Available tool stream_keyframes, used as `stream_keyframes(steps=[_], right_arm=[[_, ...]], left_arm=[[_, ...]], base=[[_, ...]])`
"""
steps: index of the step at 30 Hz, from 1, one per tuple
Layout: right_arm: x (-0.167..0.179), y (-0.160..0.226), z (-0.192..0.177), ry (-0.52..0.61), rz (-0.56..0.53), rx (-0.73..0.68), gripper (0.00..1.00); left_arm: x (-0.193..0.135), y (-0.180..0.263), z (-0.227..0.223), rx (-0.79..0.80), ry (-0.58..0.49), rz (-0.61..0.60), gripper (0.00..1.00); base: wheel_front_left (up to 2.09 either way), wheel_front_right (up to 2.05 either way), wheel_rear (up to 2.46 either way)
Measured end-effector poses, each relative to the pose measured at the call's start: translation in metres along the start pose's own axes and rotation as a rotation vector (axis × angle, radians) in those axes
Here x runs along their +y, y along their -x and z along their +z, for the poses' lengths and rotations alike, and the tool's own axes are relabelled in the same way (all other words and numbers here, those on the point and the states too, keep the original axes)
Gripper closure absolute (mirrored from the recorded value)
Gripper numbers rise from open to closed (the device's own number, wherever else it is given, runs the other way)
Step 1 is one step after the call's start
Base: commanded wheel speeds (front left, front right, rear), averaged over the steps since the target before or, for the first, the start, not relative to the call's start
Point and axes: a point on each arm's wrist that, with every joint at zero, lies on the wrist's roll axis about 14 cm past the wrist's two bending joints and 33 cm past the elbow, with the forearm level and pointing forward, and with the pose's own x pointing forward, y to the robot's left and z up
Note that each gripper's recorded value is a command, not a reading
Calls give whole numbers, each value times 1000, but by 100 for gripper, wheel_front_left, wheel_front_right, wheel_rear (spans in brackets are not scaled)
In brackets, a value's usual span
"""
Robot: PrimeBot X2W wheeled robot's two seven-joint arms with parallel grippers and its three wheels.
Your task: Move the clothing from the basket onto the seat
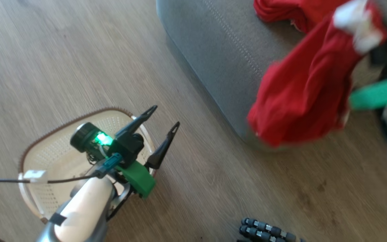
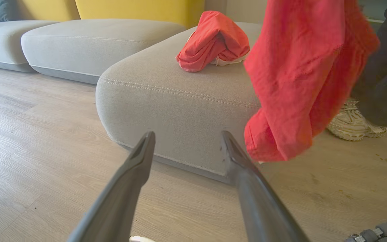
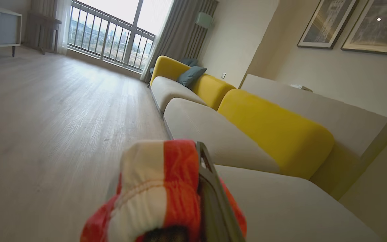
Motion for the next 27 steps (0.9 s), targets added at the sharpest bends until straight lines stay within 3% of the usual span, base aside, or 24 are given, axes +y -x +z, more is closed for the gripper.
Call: stream_keyframes(steps=[6,10,13,19,23,27], right_arm=[[-22,-62,43,142,-6,-64,100],[-53,-106,74,274,-71,-83,100],[-78,-132,87,317,-146,-65,100],[-152,-157,114,300,-401,-47,100],[-164,-165,81,265,-466,36,100],[-154,-152,-11,189,-491,215,100]], left_arm=[[19,7,-24,28,22,15,0],[34,19,-50,73,43,39,0],[44,31,-70,114,55,53,0],[55,56,-101,183,77,71,0],[61,62,-113,191,102,85,0],[64,71,-130,219,119,79,0]], base=[[0,0,0],[0,0,0],[0,0,0],[0,0,0],[0,0,0],[0,0,0]])
